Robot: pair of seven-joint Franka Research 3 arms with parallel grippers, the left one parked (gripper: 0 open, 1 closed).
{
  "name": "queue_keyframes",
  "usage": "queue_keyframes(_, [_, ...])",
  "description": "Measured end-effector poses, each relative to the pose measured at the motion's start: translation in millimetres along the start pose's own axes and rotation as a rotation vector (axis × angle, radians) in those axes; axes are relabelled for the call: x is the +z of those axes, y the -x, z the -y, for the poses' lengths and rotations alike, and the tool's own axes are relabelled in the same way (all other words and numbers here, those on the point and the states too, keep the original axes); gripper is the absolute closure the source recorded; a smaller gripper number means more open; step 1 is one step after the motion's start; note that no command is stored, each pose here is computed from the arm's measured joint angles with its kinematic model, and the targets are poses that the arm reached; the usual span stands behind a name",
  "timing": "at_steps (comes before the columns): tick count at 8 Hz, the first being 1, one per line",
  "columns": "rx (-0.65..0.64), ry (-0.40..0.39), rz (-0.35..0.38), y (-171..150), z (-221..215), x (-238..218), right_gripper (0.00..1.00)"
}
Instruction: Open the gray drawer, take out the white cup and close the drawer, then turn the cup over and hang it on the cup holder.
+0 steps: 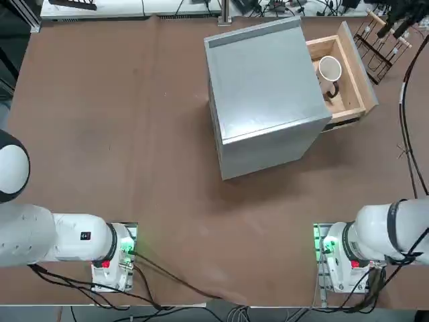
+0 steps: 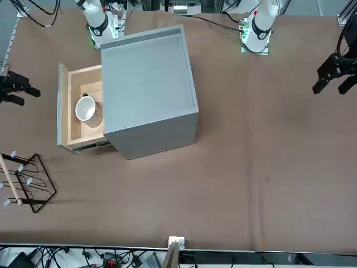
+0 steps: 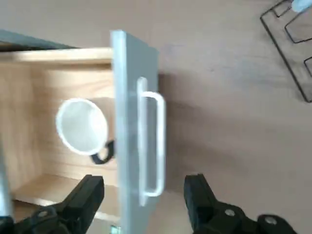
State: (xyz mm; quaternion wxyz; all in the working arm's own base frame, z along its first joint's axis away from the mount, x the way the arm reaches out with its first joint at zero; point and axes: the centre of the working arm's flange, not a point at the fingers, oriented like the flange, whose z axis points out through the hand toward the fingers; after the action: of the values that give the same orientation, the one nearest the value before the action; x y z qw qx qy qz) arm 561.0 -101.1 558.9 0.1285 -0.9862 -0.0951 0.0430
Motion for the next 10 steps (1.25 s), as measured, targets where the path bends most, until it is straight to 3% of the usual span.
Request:
queue_keyframes(4, [0.086,0.068,0.003,-8.0,87.4,-10.3,0.0])
queue_keyframes(10, [0.568,0.148,0.004,-22.1,161.3,34.9,0.02])
